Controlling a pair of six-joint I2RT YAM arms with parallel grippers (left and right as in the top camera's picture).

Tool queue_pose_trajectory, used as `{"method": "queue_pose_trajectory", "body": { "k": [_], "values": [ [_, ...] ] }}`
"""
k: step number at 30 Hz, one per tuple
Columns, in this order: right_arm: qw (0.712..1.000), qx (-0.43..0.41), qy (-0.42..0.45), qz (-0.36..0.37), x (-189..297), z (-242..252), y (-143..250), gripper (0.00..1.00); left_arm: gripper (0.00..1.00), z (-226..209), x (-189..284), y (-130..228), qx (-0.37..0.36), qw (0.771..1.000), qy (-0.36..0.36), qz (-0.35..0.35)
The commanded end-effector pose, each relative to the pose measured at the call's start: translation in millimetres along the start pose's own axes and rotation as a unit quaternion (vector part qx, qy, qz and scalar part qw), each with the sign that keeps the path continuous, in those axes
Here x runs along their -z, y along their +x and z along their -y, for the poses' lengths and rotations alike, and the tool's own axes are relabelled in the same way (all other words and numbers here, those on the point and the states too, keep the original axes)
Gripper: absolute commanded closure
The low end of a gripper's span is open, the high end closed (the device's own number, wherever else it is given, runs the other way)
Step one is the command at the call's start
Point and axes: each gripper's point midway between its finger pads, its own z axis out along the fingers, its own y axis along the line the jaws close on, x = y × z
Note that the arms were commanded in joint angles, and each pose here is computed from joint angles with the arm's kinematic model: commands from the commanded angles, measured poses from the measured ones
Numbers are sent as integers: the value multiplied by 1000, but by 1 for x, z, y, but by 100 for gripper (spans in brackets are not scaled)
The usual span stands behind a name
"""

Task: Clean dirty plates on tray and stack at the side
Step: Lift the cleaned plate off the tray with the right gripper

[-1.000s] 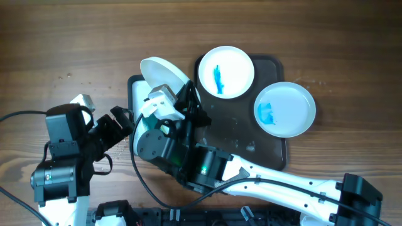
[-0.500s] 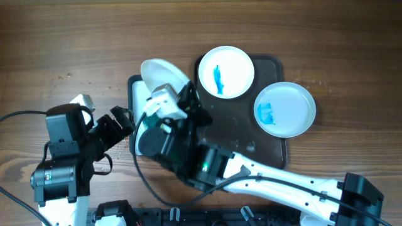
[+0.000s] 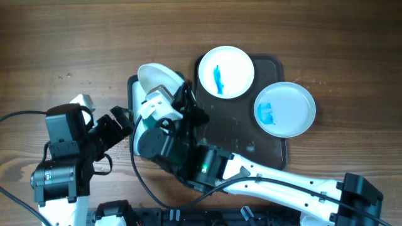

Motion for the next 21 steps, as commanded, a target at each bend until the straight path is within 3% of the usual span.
{"method": "queue_pose_trajectory", "body": {
  "k": [1,21],
  "values": [
    [1000,-3,-2,5,4,-3,-5,96,0,3,4,-5,-2,1000,4,9],
    [1000,-23,20,-2,1,6,-1,96,0,3,4,-5,-2,1000,4,9]
  ]
}}
